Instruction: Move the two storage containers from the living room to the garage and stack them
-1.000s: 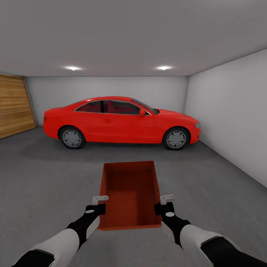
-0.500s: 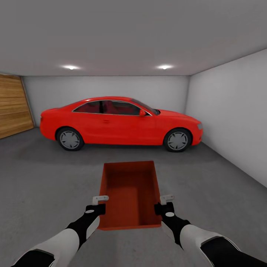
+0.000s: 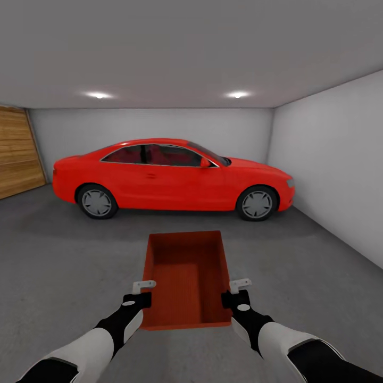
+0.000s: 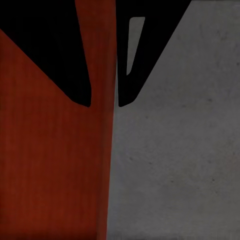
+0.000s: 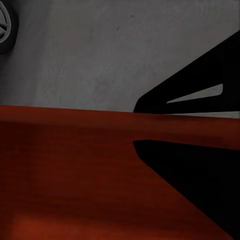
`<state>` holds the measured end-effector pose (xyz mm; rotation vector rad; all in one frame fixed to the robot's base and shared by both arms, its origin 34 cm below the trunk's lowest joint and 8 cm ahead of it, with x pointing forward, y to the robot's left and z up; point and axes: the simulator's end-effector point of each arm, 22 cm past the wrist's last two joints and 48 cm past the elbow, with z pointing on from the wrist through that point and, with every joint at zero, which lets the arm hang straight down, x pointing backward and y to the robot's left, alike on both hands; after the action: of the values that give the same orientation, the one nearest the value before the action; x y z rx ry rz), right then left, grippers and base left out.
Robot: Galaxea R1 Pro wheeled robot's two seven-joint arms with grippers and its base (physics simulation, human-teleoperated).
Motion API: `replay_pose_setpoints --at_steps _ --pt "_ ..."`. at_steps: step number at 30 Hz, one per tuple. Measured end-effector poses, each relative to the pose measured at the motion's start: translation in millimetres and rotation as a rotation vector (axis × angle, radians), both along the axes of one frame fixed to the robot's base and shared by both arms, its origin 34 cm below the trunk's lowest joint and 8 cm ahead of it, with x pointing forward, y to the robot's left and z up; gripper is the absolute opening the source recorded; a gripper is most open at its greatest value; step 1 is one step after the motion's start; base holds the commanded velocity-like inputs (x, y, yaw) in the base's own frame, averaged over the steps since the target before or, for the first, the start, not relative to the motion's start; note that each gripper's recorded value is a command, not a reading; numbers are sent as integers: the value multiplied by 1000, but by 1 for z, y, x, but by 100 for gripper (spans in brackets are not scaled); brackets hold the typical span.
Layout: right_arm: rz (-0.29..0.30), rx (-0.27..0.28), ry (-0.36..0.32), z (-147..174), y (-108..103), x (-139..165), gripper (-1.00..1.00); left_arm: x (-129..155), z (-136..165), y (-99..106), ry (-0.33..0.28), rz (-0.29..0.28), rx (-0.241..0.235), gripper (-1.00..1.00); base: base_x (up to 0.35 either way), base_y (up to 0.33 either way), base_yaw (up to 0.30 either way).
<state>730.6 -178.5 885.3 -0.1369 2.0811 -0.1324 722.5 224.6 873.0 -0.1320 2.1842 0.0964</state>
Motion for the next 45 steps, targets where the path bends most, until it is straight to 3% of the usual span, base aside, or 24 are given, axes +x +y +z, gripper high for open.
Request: replay_pose_setpoints --at_steps 27,35,45 --pt "0 0 -2 0 0 0 -100 0 0 0 -1 0 0 -100 321 0 -3" --pt "-3 -2 -4 1 5 0 -100 1 0 5 -4 -4 -2 -100 272 0 -243" --pt "-5 -1 -4 1 5 0 -100 2 1 5 -3 -4 -1 -100 5 0 -285"
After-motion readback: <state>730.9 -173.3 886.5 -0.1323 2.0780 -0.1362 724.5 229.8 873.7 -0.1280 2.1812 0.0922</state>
